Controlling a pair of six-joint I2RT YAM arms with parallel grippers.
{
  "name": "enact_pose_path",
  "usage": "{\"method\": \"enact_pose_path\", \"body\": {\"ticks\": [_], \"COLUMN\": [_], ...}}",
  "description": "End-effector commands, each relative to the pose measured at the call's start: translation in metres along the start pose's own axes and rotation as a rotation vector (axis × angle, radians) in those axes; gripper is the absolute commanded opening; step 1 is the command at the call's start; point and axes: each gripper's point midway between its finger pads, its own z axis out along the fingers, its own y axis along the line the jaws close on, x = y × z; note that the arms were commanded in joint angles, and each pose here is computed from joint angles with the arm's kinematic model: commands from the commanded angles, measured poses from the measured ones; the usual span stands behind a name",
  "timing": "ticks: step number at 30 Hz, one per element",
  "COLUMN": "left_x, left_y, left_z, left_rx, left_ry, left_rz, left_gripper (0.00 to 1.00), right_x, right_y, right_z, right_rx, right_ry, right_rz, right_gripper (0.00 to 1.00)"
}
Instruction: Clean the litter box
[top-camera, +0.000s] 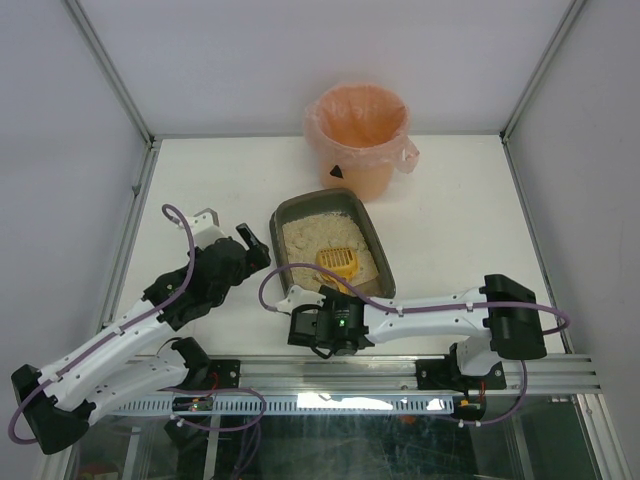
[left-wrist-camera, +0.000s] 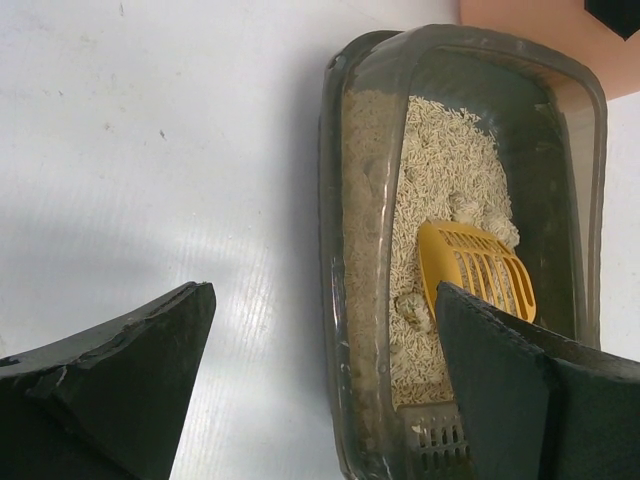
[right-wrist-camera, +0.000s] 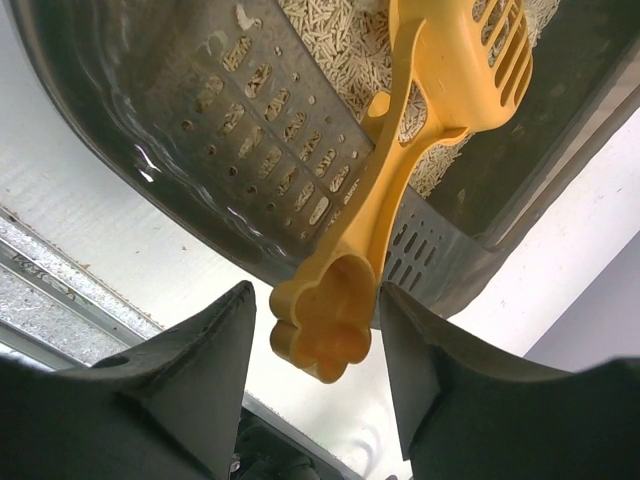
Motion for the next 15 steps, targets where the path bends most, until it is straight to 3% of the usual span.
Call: {"method": "enact_pose_path", "body": {"ticks": [1,8,15], "left_x": [-0.013,-0.012,-0.016], "left_y": [0.001,0.001,-0.004], "left_z": [-0.003,-0.003,-0.003], "left_rx": [0.003,0.007,0.023], "left_ry": [-0.055,-0.049,-0.061], "left_rz": [-0.052,-0.055,-0.030], "left_gripper": [0.97,0.97,0.99], "right_x": [-0.003,-0.005,-0.023], "right_y": [-0.001,-0.010,-0.028], "right_z": [0.002,0.001,-0.014], "right_rx": [0.023,0.065,0.098], "right_ry": [-0.014,-0.027,-0.132], "right_rz": [-0.017,-0.015,0.084], "right_gripper": [0.54,0.45,0.32]}}
